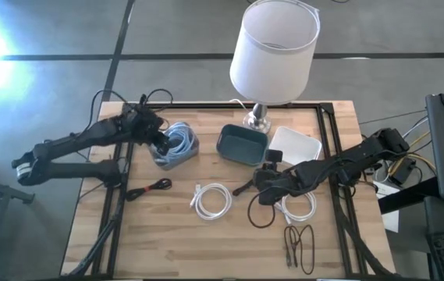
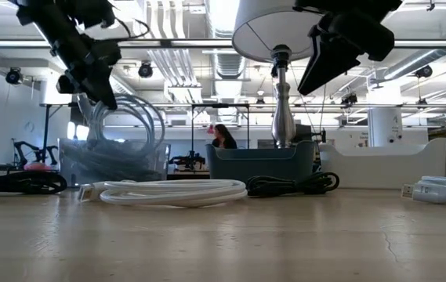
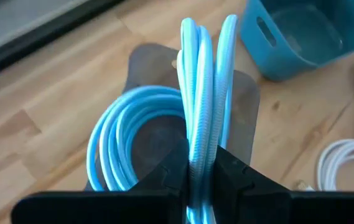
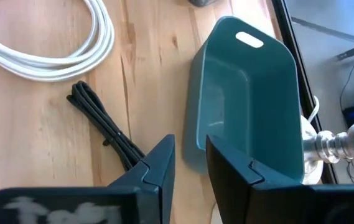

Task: Pick & Place USB Port
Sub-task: Put the blue HDMI cable into the black bin

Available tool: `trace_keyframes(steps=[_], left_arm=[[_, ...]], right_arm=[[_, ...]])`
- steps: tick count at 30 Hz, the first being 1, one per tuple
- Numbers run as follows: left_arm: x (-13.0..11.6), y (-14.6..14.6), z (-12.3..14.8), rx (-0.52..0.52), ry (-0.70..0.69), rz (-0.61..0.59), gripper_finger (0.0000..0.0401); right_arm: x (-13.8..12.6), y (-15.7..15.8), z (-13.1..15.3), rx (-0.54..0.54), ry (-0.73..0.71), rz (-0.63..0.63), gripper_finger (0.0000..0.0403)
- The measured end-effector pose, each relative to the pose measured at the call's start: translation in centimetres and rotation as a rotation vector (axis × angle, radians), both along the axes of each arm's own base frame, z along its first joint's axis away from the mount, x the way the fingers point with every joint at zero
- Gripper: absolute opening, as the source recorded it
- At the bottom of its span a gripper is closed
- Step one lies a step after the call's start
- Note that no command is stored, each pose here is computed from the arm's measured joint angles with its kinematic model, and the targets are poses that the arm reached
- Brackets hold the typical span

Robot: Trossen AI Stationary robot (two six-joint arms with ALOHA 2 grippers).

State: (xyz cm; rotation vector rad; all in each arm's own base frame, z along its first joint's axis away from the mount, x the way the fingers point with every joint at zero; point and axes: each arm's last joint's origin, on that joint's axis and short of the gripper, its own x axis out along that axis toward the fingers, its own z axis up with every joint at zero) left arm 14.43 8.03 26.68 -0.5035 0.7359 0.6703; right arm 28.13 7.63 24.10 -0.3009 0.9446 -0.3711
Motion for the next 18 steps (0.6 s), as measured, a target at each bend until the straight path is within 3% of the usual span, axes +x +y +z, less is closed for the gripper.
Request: trace_keyframes(steps=[7, 13, 18], left_arm=[[-0.1, 1.7, -0.6, -0.064, 0.005, -0.019, 0.0047], [0.2, 1.5, 0.3, -0.109, -0.155, -0.14, 0.0039], [0.0, 1.6, -0.4, -0.102, -0.06, -0.102, 0.0047]], right_arm=[[0.1, 0.0, 0.0, -0.005, -0.003, 0.011, 0.0078], [0.2, 0.0, 0.1, -0.028, 0.008, 0.046, 0.0075], [0.2, 0.0, 0.1, -0.03, 0.008, 0.048, 0.0079]])
